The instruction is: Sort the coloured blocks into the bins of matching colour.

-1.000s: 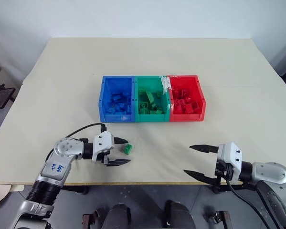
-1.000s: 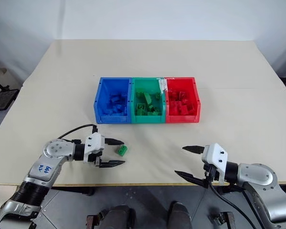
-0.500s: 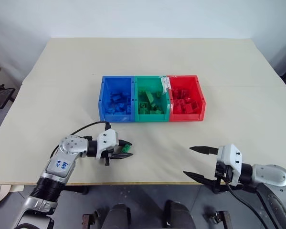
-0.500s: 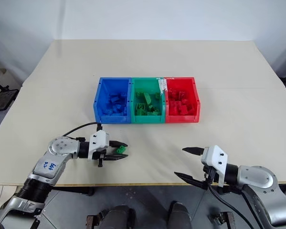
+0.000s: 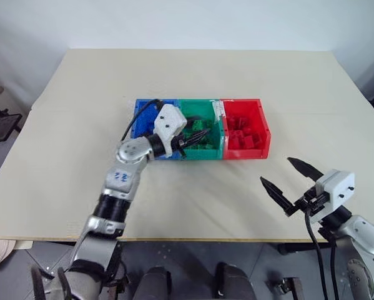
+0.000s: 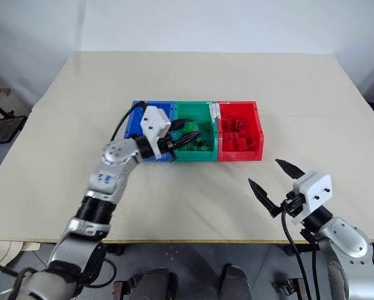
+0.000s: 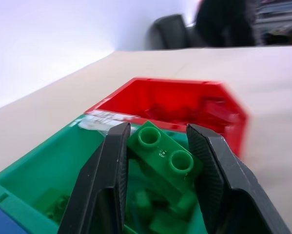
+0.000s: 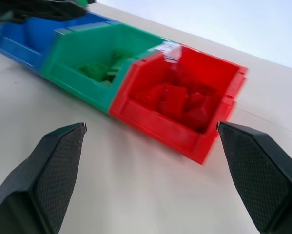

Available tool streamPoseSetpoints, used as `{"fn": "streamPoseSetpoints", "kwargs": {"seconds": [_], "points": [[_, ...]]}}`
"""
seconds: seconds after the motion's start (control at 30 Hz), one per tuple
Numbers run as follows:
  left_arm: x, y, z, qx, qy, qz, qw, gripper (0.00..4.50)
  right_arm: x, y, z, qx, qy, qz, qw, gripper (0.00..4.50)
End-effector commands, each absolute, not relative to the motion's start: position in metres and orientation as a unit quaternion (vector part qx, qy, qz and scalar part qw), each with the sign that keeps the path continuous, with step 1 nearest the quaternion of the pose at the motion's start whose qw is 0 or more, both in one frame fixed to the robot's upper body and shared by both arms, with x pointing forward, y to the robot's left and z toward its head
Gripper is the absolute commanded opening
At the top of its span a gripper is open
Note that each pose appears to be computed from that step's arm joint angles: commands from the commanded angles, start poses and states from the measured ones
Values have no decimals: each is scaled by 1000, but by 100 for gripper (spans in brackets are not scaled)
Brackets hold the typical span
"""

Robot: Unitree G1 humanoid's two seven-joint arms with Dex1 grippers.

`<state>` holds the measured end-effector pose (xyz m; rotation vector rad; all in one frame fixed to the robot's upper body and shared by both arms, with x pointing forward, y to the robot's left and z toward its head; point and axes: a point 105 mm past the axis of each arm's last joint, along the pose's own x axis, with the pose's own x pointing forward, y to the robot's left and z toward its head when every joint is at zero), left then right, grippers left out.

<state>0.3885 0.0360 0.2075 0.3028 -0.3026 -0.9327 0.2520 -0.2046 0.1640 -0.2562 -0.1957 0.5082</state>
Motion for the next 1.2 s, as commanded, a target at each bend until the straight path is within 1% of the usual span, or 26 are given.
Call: {"fn": "streamPoseSetpoints", "kwargs": {"seconds": [0.03, 0.07, 0.13, 0.17, 0.23, 0.33, 0.47, 0.53, 0.57, 0.67, 0.73, 0.83, 0.9, 0.97, 1.07, 1.2], "points": [[406, 28, 224, 151, -164, -417, 881, 148, 245, -196, 176, -143, -123, 253, 949, 450], [409, 29, 227, 150, -167, -412, 883, 148, 245, -195, 176, -143, -123, 254, 949, 450], [408, 29, 232, 154, -178, -422, 875, 223, 244, -194, 176, -132, -123, 253, 950, 450], [406, 29, 233, 156, -180, -430, 871, 249, 244, -193, 176, -129, -124, 253, 951, 450], [400, 33, 234, 153, -185, -444, 864, 316, 245, -191, 178, -126, -127, 257, 950, 450], [389, 50, 225, 151, -181, -465, 853, 403, 247, -180, 183, -129, -132, 281, 942, 450], [368, 94, 198, 167, -149, -483, 847, 403, 252, -169, 189, -136, -137, 313, 930, 450], [352, 118, 190, 183, -138, -490, 841, 403, 254, -166, 189, -147, -133, 333, 922, 450], [347, 123, 187, 188, -134, -493, 839, 403, 255, -166, 189, -151, -130, 339, 920, 450], [325, 163, 177, 210, -98, -482, 845, 403, 255, -163, 183, -167, -107, 381, 903, 450], [314, 182, 171, 214, -73, -476, 850, 403, 256, -162, 180, -172, -96, 404, 893, 450], [296, 215, 160, 216, -41, -441, 870, 403, 255, -163, 167, -189, -56, 458, 867, 450], [287, 223, 155, 218, -28, -429, 876, 403, 257, -167, 161, -201, -43, 473, 857, 450], [282, 229, 149, 214, -12, -412, 886, 403, 260, -171, 158, -200, -40, 476, 856, 450], [276, 235, 146, 208, -8, -391, 897, 403, 264, -177, 155, -198, -40, 480, 854, 450], [270, 240, 138, 201, 11, -363, 910, 403, 269, -189, 148, -193, -46, 460, 865, 450]]}}
